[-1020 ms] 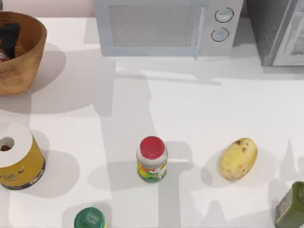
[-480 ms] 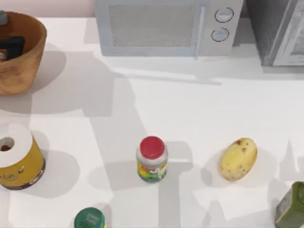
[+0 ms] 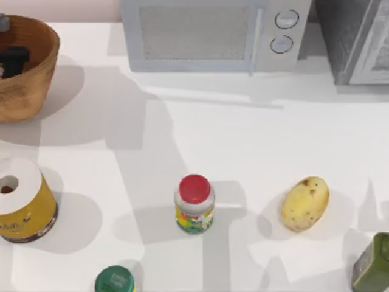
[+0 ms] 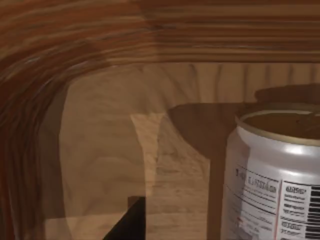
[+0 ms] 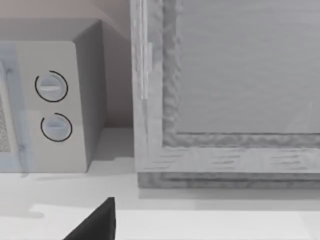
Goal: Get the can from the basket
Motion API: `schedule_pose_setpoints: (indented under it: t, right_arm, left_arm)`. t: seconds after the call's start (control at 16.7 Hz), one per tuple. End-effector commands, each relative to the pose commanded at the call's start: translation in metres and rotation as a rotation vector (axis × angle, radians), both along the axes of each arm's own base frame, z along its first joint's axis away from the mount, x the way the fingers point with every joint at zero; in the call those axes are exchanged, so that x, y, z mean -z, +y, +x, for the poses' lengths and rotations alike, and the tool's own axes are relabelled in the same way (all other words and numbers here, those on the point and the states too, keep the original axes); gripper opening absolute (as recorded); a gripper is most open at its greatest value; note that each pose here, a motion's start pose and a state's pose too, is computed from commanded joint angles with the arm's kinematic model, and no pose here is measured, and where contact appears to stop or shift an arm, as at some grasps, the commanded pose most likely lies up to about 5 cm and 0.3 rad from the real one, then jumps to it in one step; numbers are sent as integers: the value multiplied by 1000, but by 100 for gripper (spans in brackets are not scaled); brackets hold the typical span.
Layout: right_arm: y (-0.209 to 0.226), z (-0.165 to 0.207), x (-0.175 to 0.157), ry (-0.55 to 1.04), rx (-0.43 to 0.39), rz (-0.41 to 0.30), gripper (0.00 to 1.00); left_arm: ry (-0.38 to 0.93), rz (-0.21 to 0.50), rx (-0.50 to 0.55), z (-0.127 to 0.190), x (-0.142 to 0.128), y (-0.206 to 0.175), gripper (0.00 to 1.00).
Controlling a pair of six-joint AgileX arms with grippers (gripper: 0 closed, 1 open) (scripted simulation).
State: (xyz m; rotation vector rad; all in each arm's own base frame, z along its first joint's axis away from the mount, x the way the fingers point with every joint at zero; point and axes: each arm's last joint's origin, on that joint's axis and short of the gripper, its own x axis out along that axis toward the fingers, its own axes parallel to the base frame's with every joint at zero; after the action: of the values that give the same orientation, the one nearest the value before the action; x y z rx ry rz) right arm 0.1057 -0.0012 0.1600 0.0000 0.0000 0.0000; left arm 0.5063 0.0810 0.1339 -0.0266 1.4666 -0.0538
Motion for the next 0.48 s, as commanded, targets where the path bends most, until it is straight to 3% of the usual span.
schedule_pose_setpoints:
  t: [0.48]
  right_arm:
    - [0, 0, 0, 0, 0, 0, 100]
  left_arm:
    - [0, 0, 0, 0, 0, 0, 2]
